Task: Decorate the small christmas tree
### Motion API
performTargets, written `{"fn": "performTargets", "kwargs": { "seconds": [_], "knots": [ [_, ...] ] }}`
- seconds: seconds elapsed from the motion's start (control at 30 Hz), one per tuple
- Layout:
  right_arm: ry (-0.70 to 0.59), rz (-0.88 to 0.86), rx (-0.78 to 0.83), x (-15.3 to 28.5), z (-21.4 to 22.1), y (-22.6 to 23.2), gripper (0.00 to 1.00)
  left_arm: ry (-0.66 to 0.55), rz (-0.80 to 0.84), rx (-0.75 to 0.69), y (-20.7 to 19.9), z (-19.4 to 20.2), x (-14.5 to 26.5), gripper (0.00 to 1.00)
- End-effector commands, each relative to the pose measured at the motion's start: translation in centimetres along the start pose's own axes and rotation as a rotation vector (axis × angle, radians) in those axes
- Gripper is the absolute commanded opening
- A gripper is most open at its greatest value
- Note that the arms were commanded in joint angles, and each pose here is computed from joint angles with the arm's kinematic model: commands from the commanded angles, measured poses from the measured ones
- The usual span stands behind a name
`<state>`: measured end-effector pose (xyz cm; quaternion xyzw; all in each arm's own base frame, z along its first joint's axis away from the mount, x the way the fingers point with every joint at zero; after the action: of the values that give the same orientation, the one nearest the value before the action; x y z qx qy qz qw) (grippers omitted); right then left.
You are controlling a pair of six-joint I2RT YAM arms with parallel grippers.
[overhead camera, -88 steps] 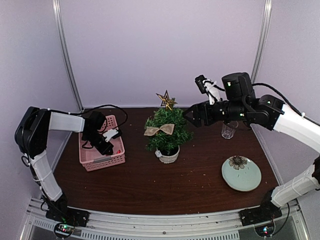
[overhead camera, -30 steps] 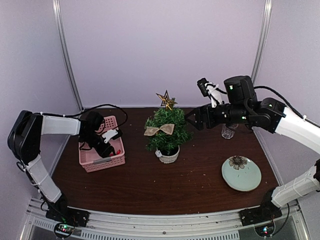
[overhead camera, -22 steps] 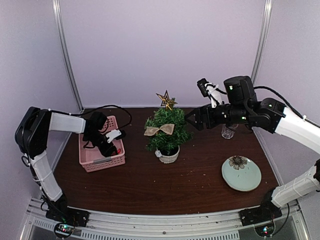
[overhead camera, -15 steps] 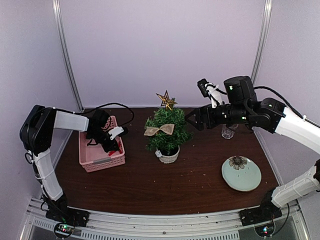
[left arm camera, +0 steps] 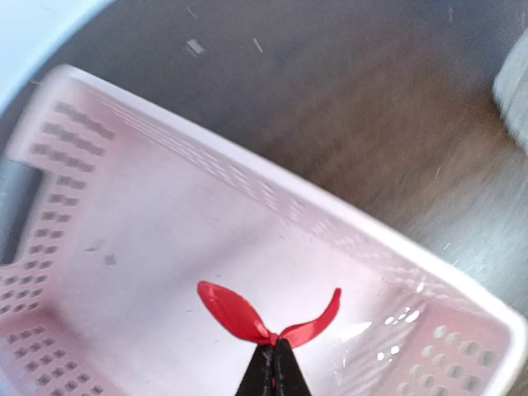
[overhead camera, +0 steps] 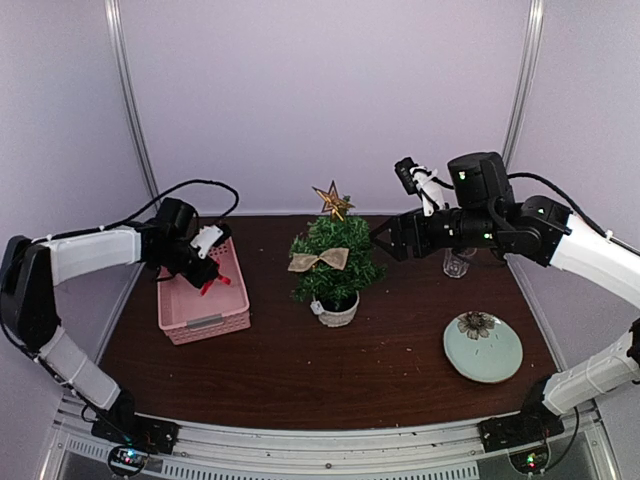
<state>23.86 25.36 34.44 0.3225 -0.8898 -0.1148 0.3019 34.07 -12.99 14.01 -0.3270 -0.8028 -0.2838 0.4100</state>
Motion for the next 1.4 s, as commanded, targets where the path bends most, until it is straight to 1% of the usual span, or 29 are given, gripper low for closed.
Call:
{"fn": "performTargets", "kwargs": {
  "seconds": [0.0, 0.07, 0.1, 0.13, 0.2, 0.3, 0.4, 0.47, 0.6, 0.67, 0.77, 0.93, 0.97, 1.1, 1.17, 1.2, 1.23, 1.37],
  "knots": [
    [-0.027, -0.017, -0.012, 0.8, -0.3, -0.1, 0.84, -0.147, -0.085, 0.158, -0.3, -2.2, 5.6, 0.00],
    [-0.031, -0.017, -0.017, 1.1, -0.3, -0.2, 0.84, -0.212, -0.105, 0.194, -1.8, -3.3, 7.9, 0.00],
    [-0.030, -0.017, -0.021, 1.2, -0.2, -0.3, 0.84, -0.256, -0.092, 0.180, -3.6, -4.0, 8.6, 0.00],
    [-0.032, -0.017, -0.029, 1.4, -0.1, -0.4, 0.84, -0.284, -0.127, 0.215, -4.7, -4.3, 9.5, 0.00],
    [-0.039, -0.018, -0.041, 1.9, 0.1, -0.7, 0.84, -0.349, -0.110, 0.230, -7.9, -5.0, 10.7, 0.00],
    [-0.041, -0.008, -0.062, 2.8, 0.6, -1.3, 0.84, -0.396, -0.092, 0.247, -12.7, -5.4, 11.3, 0.00],
    [-0.042, 0.005, -0.092, 3.8, 1.4, -2.0, 0.85, -0.404, -0.114, 0.259, -17.0, -5.4, 10.8, 0.00],
    [-0.038, 0.018, -0.117, 4.5, 2.2, -2.5, 0.85, -0.423, -0.160, 0.264, -19.5, -5.8, 10.5, 0.00],
    [-0.019, 0.045, -0.161, 5.8, 3.9, -3.5, 0.85, -0.449, -0.181, 0.285, -23.9, -7.9, 8.8, 0.00],
    [-0.011, 0.072, -0.174, 6.3, 4.7, -4.2, 0.85, -0.480, -0.174, 0.258, -26.4, -9.5, 7.9, 0.00],
    [-0.004, 0.106, -0.188, 7.3, 5.7, -4.9, 0.85, -0.590, -0.148, 0.207, -29.6, -12.4, 7.6, 0.00],
    [-0.002, 0.150, -0.214, 8.4, 6.5, -5.8, 0.85, -0.666, -0.018, 0.171, -33.1, -15.3, 6.0, 0.00],
    [-0.003, 0.159, -0.218, 8.5, 6.6, -5.9, 0.85, -0.675, 0.011, 0.162, -33.8, -15.8, 5.6, 0.04],
    [0.003, 0.183, -0.222, 9.2, 6.8, -6.2, 0.85, -0.690, 0.062, 0.139, -34.9, -16.6, 5.1, 0.27],
    [0.010, 0.212, -0.220, 9.5, 7.1, -6.6, 0.84, -0.722, 0.053, 0.136, -34.4, -16.6, 5.8, 0.53],
    [0.016, 0.226, -0.223, 9.5, 7.3, -6.8, 0.84, -0.736, 0.053, 0.132, -34.3, -16.6, 6.3, 0.57],
    [0.025, 0.235, -0.227, 9.5, 7.5, -6.9, 0.84, -0.752, 0.058, 0.116, -34.1, -16.7, 6.9, 0.59],
    [0.056, 0.242, -0.233, 8.4, 8.5, -7.3, 0.83, -0.743, 0.055, 0.082, -32.9, -15.9, 8.8, 0.62]
  ]
}}
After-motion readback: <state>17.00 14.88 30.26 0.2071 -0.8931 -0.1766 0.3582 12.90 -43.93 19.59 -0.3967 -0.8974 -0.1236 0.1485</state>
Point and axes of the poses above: each gripper's point midway between its finger pads, its own x axis back along the fingers, its own y axis along the line the jaws close on, z = x × y, the point moved 6 cm from there along x, back along the fingers, and after that the axes turned 13 degrees about -x, right-handed, at the moved point
